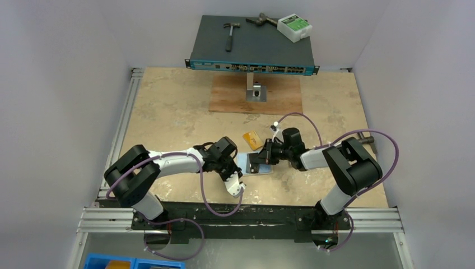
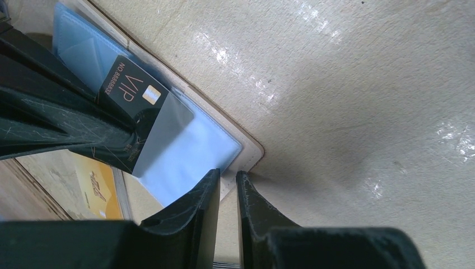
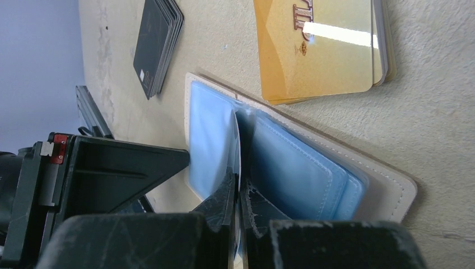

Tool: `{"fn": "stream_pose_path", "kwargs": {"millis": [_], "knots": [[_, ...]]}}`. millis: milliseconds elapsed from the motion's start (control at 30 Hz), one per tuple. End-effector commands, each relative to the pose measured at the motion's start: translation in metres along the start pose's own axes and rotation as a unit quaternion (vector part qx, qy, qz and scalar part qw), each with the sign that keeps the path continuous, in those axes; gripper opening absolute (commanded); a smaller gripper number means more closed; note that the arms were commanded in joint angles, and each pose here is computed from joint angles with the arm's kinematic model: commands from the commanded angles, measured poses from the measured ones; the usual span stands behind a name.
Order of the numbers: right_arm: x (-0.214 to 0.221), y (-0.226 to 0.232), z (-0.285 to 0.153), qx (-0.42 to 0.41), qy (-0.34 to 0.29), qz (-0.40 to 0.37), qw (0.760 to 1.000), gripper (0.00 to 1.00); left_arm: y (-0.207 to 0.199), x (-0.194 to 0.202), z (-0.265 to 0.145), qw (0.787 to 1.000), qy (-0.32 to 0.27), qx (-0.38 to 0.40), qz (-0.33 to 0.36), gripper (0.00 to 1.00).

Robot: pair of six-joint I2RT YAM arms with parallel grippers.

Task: Put the credit cards into the card holder
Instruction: Insert the credit card into the card holder.

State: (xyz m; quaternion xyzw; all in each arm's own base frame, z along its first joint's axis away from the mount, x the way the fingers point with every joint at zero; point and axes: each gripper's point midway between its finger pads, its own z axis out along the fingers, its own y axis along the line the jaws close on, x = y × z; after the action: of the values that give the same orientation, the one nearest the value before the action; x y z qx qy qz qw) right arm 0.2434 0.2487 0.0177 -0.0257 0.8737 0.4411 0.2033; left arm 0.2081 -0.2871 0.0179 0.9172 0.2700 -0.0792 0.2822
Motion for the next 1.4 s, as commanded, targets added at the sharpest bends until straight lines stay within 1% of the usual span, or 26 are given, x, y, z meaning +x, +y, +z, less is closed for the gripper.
{"fn": "stream_pose_path", "kwargs": {"millis": [0, 100, 167, 267, 300, 500, 533, 567, 900, 933, 1000, 1067, 1200, 1367], "knots": [[0.023, -0.030, 0.000, 0.059, 0.043, 0.002, 0.997, 0.00, -0.009, -0.003, 0.013, 1.000, -0.009, 0.022, -0.006, 0.16], [0.023, -0.033, 0.000, 0.069, 0.043, 0.002, 0.997, 0.00, -0.008, -0.003, 0.013, 1.000, -0.009, 0.020, -0.006, 0.16], [0.023, -0.034, -0.002, 0.077, 0.043, 0.006, 0.996, 0.08, -0.007, -0.003, 0.012, 1.000, -0.008, 0.018, -0.006, 0.16], [0.021, -0.035, -0.006, 0.093, 0.038, 0.010, 0.995, 0.25, -0.008, -0.002, 0.012, 1.000, -0.007, 0.020, -0.008, 0.16], [0.019, -0.035, -0.008, 0.099, 0.036, 0.010, 0.994, 0.29, -0.008, -0.002, 0.013, 1.000, -0.006, 0.021, -0.008, 0.16], [0.003, -0.034, -0.021, 0.141, 0.011, 0.000, 0.990, 0.42, -0.010, -0.002, 0.013, 1.000, -0.007, 0.022, -0.010, 0.14], [0.004, -0.035, -0.023, 0.153, 0.014, -0.001, 0.988, 0.46, -0.010, -0.002, 0.014, 1.000, -0.007, 0.021, -0.010, 0.14], [0.002, -0.035, -0.024, 0.159, 0.013, -0.003, 0.987, 0.48, -0.010, -0.002, 0.014, 1.000, -0.006, 0.021, -0.010, 0.14], [0.007, -0.024, -0.020, 0.214, 0.025, -0.030, 0.976, 0.49, -0.010, -0.002, 0.014, 1.000, -0.008, 0.021, 0.001, 0.14], [0.006, -0.023, -0.022, 0.216, 0.024, -0.030, 0.976, 0.49, -0.012, -0.002, 0.014, 1.000, -0.008, 0.024, 0.002, 0.12], [0.000, -0.017, -0.028, 0.226, 0.015, -0.038, 0.973, 0.51, -0.012, -0.002, 0.014, 1.000, -0.007, 0.029, 0.004, 0.05], [-0.005, -0.015, -0.034, 0.240, 0.010, -0.045, 0.970, 0.52, -0.013, -0.002, 0.014, 0.999, -0.008, 0.031, 0.006, 0.02], [-0.009, -0.019, -0.040, 0.267, 0.008, -0.055, 0.962, 0.52, -0.013, -0.003, 0.015, 0.999, -0.009, 0.029, 0.011, 0.00], [-0.007, -0.012, -0.034, 0.255, 0.006, -0.063, 0.965, 0.50, -0.016, -0.003, 0.015, 0.999, -0.010, 0.030, 0.011, 0.00]]}}
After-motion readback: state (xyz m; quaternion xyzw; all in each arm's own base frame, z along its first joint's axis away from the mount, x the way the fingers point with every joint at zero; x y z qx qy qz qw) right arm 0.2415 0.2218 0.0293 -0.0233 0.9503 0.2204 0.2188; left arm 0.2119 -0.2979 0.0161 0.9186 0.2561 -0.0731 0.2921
